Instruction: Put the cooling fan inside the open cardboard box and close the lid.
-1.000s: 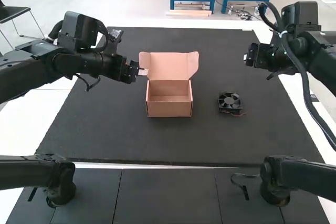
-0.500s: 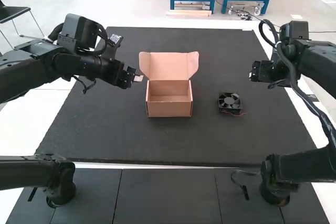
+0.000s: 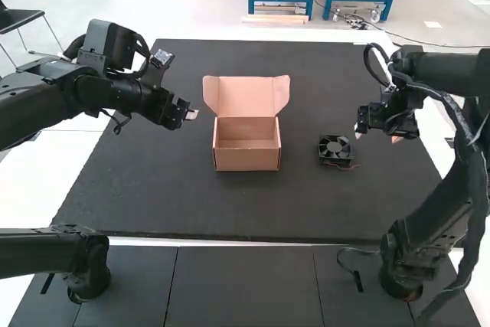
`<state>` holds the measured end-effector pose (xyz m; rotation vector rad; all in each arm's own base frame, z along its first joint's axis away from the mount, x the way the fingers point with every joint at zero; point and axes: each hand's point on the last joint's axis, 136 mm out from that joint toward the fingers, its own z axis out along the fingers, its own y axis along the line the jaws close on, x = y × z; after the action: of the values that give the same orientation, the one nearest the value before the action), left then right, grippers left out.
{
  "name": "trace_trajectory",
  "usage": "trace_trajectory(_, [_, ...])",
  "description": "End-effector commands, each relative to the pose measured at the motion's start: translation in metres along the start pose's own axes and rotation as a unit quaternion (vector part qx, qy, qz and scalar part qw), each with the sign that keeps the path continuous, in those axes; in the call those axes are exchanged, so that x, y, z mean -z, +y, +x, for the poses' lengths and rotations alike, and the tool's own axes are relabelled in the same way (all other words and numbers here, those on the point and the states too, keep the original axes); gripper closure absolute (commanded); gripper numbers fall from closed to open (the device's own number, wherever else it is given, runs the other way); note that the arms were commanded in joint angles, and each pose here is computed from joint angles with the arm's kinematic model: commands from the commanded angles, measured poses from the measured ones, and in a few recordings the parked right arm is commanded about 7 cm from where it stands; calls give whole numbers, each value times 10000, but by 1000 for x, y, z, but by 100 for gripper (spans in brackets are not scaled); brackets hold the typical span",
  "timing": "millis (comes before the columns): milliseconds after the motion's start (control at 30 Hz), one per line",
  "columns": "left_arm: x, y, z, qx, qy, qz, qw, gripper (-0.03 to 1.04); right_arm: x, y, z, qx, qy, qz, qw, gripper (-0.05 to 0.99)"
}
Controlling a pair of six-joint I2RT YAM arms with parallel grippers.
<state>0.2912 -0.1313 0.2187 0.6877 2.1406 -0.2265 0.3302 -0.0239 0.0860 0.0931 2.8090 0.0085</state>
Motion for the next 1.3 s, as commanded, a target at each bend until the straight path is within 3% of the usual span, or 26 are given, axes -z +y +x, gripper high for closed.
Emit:
trace_trajectory(0, [9,5,-21,-193,-237,-59,9995,5,-4,5,-14,-2,48,-226,9997,3])
trace_trajectory(533, [14,1,-36,-165,-442,94,9988,5,-45,12,-21,-319,647,-419,9965,3])
trace_trajectory(1267, [19,1,-47,-96,-575,108,9982,5,-77,0,-21,-385,966,-87,9945,3])
